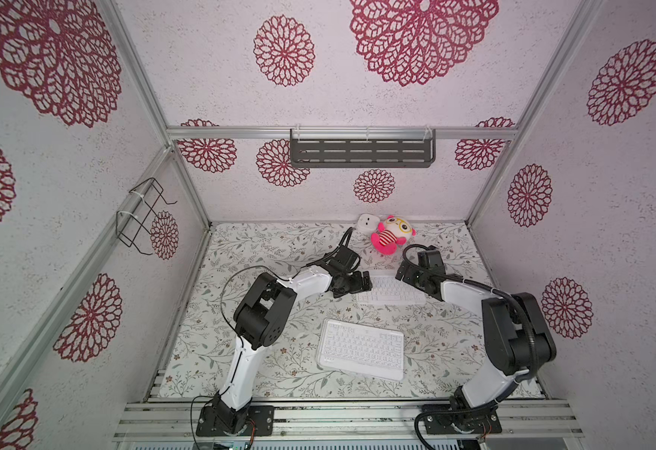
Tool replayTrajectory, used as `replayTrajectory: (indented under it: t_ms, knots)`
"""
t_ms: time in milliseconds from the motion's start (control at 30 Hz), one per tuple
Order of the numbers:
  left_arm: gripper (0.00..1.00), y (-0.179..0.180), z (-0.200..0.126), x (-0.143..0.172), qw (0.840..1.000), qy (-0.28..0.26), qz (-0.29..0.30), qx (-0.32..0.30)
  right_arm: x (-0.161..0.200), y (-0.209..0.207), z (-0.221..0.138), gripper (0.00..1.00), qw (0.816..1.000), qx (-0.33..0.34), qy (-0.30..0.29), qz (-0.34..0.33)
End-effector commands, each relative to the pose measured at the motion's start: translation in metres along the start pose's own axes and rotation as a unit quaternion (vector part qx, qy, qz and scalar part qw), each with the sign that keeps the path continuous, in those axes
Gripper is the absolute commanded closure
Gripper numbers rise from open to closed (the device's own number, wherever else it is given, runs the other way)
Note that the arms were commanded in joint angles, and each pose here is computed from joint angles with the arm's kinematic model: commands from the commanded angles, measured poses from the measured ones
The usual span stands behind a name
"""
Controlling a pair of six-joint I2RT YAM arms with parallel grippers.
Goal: Stack the numeric keypads
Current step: Move the numeric keypad to the center of the board.
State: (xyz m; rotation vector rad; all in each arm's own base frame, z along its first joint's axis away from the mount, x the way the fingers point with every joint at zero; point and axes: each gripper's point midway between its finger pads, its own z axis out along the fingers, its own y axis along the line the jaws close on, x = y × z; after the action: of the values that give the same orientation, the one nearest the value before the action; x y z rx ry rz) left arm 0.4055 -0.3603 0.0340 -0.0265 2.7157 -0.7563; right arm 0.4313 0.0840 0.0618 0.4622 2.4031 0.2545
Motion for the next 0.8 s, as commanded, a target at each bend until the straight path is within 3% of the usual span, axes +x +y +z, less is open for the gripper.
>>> replayTrajectory:
  t_ms: [0, 433, 567, 767]
  knots:
    - [0.02, 0.047, 0.011, 0.036, 0.995, 0.052, -0.028, -0.085, -0.001, -0.002, 0.004, 0.02, 0.999, 0.022, 0.010, -0.032]
    - [0.02, 0.049, 0.011, 0.038, 0.994, 0.053, -0.033, -0.089, -0.006, -0.021, 0.000, 0.01, 0.996, 0.065, -0.018, -0.065]
    - [0.02, 0.048, 0.013, 0.037, 0.994, 0.054, -0.032, -0.087, 0.007, -0.022, 0.022, 0.01, 0.993, 0.070, 0.033, -0.084]
    - [0.02, 0.051, 0.013, 0.038, 0.993, 0.051, -0.031, -0.097, 0.035, -0.003, 0.031, 0.03, 0.994, 0.014, 0.081, -0.075]
